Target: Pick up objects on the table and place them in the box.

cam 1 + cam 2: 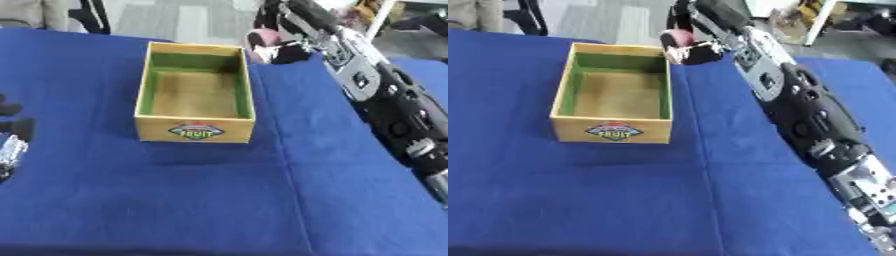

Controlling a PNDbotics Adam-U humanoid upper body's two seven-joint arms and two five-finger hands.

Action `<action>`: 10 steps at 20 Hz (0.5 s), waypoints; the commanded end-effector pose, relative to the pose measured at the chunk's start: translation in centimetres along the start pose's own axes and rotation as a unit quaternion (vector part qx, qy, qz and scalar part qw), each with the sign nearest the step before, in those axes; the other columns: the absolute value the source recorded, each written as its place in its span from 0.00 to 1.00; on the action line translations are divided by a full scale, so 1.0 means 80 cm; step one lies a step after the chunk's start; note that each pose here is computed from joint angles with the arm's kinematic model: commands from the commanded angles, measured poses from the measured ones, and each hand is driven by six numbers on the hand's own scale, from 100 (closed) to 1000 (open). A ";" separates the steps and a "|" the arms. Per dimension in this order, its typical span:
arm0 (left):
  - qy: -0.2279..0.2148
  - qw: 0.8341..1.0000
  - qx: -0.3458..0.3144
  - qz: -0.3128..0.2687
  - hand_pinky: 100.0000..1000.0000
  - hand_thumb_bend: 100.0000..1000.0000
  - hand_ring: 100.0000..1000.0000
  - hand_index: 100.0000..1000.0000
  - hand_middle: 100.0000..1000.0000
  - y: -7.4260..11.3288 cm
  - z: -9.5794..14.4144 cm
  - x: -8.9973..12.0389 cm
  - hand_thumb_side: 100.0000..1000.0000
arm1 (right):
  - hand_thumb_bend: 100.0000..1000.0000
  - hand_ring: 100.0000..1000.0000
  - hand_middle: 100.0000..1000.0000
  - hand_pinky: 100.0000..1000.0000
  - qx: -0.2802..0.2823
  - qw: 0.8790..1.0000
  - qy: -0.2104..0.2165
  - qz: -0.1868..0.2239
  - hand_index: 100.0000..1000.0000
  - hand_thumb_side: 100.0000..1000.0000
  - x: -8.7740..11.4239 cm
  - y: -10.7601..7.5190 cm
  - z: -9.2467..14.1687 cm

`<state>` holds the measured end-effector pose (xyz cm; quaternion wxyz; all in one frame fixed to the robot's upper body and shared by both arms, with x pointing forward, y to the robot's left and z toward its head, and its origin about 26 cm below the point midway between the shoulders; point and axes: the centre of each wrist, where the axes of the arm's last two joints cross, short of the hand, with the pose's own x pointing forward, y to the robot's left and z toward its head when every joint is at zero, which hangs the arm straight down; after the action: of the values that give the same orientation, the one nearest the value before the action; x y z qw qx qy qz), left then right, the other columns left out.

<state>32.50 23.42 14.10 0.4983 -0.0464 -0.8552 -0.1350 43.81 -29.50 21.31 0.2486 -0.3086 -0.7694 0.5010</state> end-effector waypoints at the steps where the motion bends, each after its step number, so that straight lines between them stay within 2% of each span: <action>1: -0.022 1.000 -0.012 -0.006 0.59 0.34 0.70 0.67 0.49 0.002 -0.008 0.015 0.02 | 0.00 0.30 0.26 0.00 0.002 1.000 -0.006 0.007 0.47 0.11 -0.001 -0.007 -0.011; 4: -0.028 0.999 -0.016 -0.004 0.59 0.34 0.70 0.67 0.49 0.000 -0.011 0.018 0.02 | 0.00 0.32 0.27 0.00 0.022 1.000 -0.005 0.002 0.48 0.11 0.000 0.012 -0.018; 6: -0.031 0.999 -0.018 -0.003 0.59 0.34 0.70 0.67 0.49 -0.001 -0.012 0.019 0.02 | 0.00 0.36 0.29 0.06 0.036 0.999 -0.002 -0.002 0.51 0.11 -0.001 0.025 -0.020; 8: -0.033 0.999 -0.019 -0.003 0.59 0.34 0.70 0.67 0.49 -0.002 -0.013 0.020 0.02 | 0.00 0.43 0.34 0.16 0.048 0.999 0.001 -0.004 0.56 0.11 -0.002 0.037 -0.020; 9: -0.033 0.999 -0.020 -0.003 0.59 0.34 0.70 0.67 0.49 -0.002 -0.013 0.020 0.02 | 0.00 0.49 0.41 0.25 0.055 0.998 0.002 -0.003 0.63 0.13 -0.002 0.042 -0.020; 10: -0.033 0.999 -0.020 -0.003 0.59 0.34 0.70 0.67 0.49 -0.002 -0.013 0.021 0.02 | 0.00 0.51 0.43 0.27 0.062 0.998 0.003 -0.002 0.64 0.13 -0.002 0.047 -0.021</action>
<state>32.69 22.88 14.91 0.4854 -0.0572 -0.8605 -0.1437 45.61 -27.24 17.30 0.2826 -0.2811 -0.7393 0.5428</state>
